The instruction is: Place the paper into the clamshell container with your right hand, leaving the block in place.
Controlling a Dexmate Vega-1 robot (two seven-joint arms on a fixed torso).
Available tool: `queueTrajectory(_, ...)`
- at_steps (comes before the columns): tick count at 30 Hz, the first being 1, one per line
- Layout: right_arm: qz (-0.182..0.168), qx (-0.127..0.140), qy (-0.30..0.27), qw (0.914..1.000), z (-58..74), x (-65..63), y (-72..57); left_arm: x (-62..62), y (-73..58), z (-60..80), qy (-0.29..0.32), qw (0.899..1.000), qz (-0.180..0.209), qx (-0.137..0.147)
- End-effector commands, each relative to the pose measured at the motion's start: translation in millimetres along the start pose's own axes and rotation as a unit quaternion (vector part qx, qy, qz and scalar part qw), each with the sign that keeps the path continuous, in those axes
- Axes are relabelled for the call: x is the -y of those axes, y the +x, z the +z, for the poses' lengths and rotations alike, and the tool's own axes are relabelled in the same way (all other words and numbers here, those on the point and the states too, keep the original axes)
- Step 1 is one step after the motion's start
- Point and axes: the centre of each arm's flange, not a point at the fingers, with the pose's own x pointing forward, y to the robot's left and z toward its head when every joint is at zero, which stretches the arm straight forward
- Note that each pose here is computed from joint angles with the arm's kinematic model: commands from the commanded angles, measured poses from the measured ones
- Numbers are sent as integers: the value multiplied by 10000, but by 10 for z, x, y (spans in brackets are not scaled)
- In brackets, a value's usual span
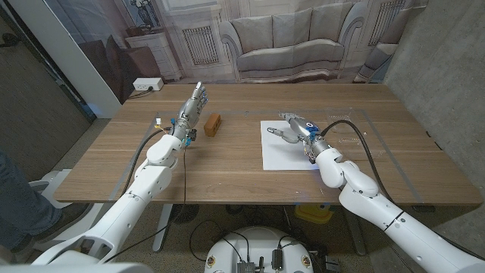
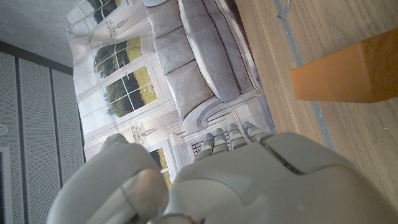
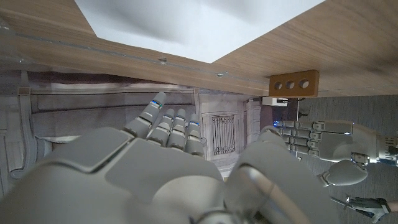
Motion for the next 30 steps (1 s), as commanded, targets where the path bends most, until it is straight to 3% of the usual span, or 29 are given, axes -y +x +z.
queueTrajectory(1, 138, -20, -155, 9998, 35, -46, 20, -11, -23, -17, 6, 10000, 12, -47)
queueTrajectory(30, 462, -155, -564, 9972, 64, -112, 25, 14, -19, -46, 26, 9999, -57, -112)
